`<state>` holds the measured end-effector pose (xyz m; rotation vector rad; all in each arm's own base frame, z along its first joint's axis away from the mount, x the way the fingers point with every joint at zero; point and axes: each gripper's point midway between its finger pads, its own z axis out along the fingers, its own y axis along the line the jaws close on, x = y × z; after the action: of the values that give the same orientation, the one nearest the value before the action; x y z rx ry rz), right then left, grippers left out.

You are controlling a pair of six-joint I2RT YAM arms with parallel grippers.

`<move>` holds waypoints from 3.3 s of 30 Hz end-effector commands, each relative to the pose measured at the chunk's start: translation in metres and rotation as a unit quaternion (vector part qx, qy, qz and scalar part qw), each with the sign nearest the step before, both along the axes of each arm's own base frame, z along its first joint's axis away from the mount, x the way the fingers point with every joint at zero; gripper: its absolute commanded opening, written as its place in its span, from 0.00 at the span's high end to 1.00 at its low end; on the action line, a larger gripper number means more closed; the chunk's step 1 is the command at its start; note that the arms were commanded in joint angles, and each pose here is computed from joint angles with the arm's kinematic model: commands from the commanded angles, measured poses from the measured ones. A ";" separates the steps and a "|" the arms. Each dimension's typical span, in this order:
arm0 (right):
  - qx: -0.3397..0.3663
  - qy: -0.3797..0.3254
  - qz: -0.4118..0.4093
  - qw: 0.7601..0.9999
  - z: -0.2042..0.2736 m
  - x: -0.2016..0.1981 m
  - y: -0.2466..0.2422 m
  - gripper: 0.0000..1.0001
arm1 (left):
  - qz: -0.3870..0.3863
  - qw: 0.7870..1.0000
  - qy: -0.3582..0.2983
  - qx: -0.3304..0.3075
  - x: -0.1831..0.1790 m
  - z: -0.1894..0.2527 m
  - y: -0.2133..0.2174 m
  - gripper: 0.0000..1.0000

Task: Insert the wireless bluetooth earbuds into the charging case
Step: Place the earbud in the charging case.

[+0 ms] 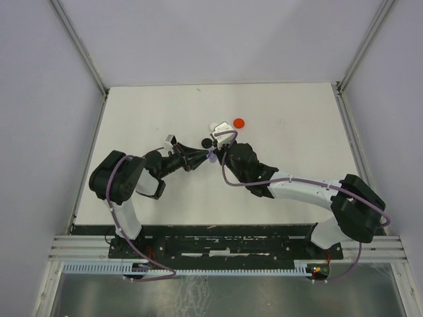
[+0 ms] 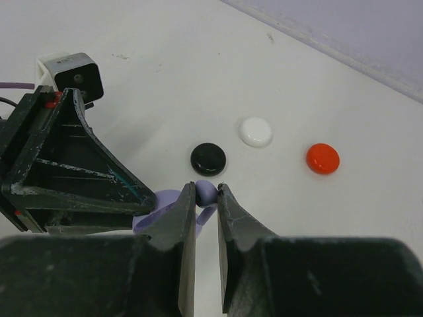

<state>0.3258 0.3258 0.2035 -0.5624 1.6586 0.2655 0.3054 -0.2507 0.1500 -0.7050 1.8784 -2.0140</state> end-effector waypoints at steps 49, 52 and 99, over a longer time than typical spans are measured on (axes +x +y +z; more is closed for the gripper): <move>0.003 -0.070 0.052 0.996 0.001 -0.012 0.011 0.96 | -0.003 0.997 -0.016 -0.076 0.011 0.038 -0.002 0.97; 0.006 -0.062 0.050 0.997 0.001 -0.012 0.011 0.95 | -0.002 0.997 -0.016 -0.076 0.012 0.038 -0.002 0.97; 0.060 0.001 0.029 0.998 0.014 -0.013 0.017 0.74 | 0.005 0.997 -0.039 -0.067 0.019 0.045 -0.004 0.97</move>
<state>0.3150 0.3316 0.1872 -0.5649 1.6600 0.3239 0.3193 -0.2559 0.1662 -0.7800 1.8247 -2.1246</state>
